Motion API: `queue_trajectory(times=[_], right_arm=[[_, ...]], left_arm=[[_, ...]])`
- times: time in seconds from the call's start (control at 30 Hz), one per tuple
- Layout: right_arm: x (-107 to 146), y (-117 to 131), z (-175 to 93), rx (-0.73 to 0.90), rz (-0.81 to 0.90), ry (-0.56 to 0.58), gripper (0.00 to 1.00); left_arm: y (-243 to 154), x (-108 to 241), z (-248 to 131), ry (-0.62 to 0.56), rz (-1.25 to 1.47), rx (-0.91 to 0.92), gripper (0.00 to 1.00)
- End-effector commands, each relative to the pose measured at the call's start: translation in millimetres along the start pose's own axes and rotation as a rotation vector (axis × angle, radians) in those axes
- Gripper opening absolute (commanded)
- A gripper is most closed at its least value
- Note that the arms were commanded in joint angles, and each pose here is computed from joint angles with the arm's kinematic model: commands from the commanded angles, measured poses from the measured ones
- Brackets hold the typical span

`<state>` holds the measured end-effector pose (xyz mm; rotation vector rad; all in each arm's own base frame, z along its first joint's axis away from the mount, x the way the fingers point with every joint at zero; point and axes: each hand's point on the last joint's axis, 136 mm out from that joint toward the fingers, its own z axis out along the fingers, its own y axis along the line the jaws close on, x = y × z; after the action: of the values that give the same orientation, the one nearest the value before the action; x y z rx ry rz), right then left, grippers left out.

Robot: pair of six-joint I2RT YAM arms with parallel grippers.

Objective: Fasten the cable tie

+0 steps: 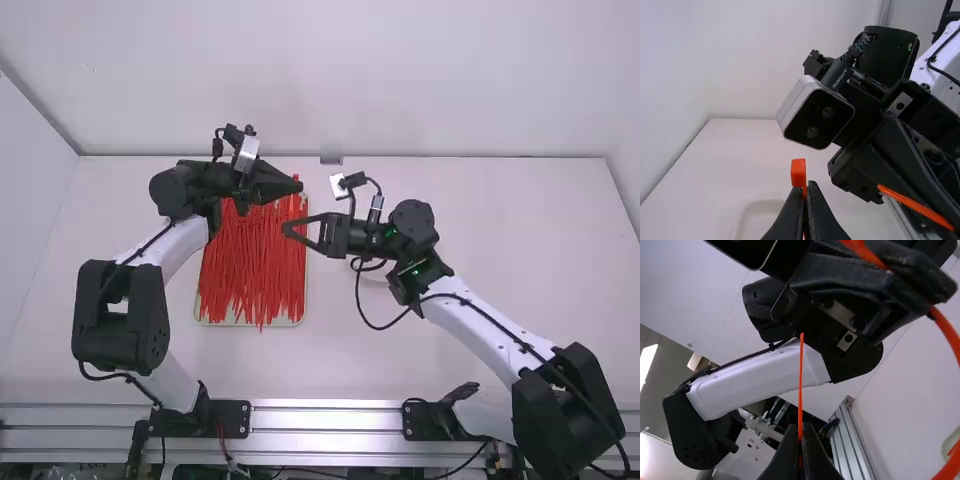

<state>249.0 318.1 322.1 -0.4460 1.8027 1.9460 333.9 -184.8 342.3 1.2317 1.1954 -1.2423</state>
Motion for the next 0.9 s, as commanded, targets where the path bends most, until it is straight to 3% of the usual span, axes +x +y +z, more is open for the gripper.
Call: queue_trajectory(times=[0.0,0.53,0.87], right_arm=[[1.2,6.5,-2.0,-0.013,-0.010,0.009,0.00],[-8.7,1.4,-8.7,0.006,-0.013,-0.024,0.00],[-9.0,1.0,-8.7,0.007,-0.011,-0.026,0.00]], left_arm=[[-2.7,-3.5,0.4,-0.001,0.025,0.000,0.01],[-2.7,-3.4,0.5,-0.002,0.038,0.000,0.01],[-9.8,15.7,9.0,-0.003,0.129,0.025,0.01]])
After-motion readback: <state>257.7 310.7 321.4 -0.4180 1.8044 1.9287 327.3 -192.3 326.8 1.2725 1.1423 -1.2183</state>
